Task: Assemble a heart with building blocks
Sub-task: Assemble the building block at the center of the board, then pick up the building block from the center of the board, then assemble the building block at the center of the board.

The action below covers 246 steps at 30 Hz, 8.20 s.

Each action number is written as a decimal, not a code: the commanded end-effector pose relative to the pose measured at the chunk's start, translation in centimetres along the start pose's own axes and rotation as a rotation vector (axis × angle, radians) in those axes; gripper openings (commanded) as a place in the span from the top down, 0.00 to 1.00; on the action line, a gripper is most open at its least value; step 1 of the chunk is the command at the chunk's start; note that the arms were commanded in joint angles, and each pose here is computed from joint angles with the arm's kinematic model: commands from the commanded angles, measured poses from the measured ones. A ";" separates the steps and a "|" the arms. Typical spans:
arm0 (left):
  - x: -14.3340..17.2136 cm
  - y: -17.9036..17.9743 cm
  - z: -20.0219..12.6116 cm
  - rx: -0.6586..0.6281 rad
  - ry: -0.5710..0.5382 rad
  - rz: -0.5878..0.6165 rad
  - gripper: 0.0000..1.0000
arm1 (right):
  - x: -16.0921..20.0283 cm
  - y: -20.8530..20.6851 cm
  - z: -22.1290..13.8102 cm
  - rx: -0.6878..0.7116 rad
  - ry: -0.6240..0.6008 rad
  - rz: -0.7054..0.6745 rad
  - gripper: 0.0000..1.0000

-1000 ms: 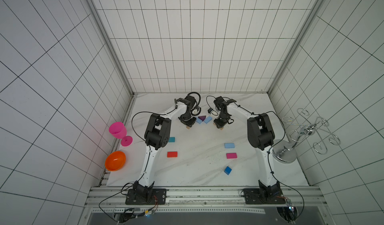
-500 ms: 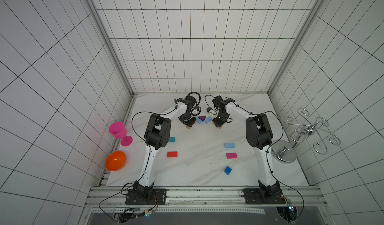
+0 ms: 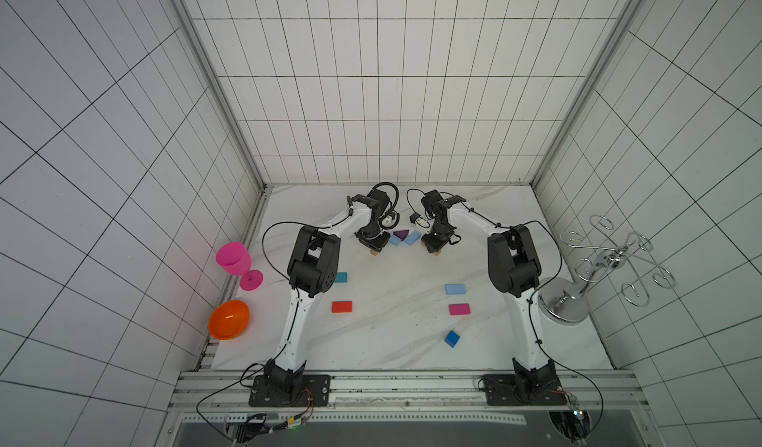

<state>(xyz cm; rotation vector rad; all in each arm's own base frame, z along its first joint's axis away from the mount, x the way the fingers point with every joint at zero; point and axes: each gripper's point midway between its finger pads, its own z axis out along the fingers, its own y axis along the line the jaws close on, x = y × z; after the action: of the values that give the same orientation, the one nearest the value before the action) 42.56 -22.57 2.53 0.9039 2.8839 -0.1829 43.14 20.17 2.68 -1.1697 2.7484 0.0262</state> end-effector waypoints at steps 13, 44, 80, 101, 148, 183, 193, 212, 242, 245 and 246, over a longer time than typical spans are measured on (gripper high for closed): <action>0.1 -0.3 2.4 0.013 0.020 0.009 0.84 | -1.0 0.0 0.3 0.010 -0.004 0.006 1.00; -0.2 -0.5 2.7 0.021 0.014 0.005 0.84 | -1.7 0.2 1.0 0.019 -0.003 0.006 1.00; 0.1 -0.2 2.6 -0.006 0.017 0.005 0.81 | -0.8 0.2 2.1 0.023 0.031 0.023 0.96; 0.3 1.7 -0.4 -0.059 -0.040 -0.028 0.25 | -0.4 0.7 0.7 -0.019 0.012 0.023 0.02; 15.4 2.1 -4.8 0.070 -0.158 -1.642 0.11 | 14.5 5.8 -3.6 0.113 0.070 -0.360 0.14; 17.7 3.0 2.2 -0.093 0.088 -1.535 0.83 | 12.3 7.7 -7.2 -0.106 -0.054 -0.076 1.00; 16.1 -2.8 -3.3 -0.131 0.004 -1.445 0.94 | 8.6 2.4 -11.9 0.064 -0.106 0.326 1.00; 7.7 -8.9 0.0 -0.133 0.018 -1.399 0.95 | 11.8 -1.9 -14.9 0.070 -0.254 0.751 1.00; 1.3 -6.3 1.3 -0.062 0.009 -1.436 0.96 | 11.2 -2.3 -13.8 0.061 -0.196 0.705 1.00; 1.2 -6.2 1.4 -0.061 0.013 -1.438 0.96 | 11.1 -2.3 -13.6 0.057 -0.189 0.703 1.00; 1.2 -6.2 1.4 -0.062 0.014 -1.438 0.96 | 11.1 -2.3 -13.6 0.057 -0.188 0.702 1.00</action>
<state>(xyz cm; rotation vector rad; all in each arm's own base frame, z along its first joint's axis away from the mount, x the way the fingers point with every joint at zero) 38.22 -27.79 2.61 -1.2425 2.8533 -0.2326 35.01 9.51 14.02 -0.1243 2.8010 0.1164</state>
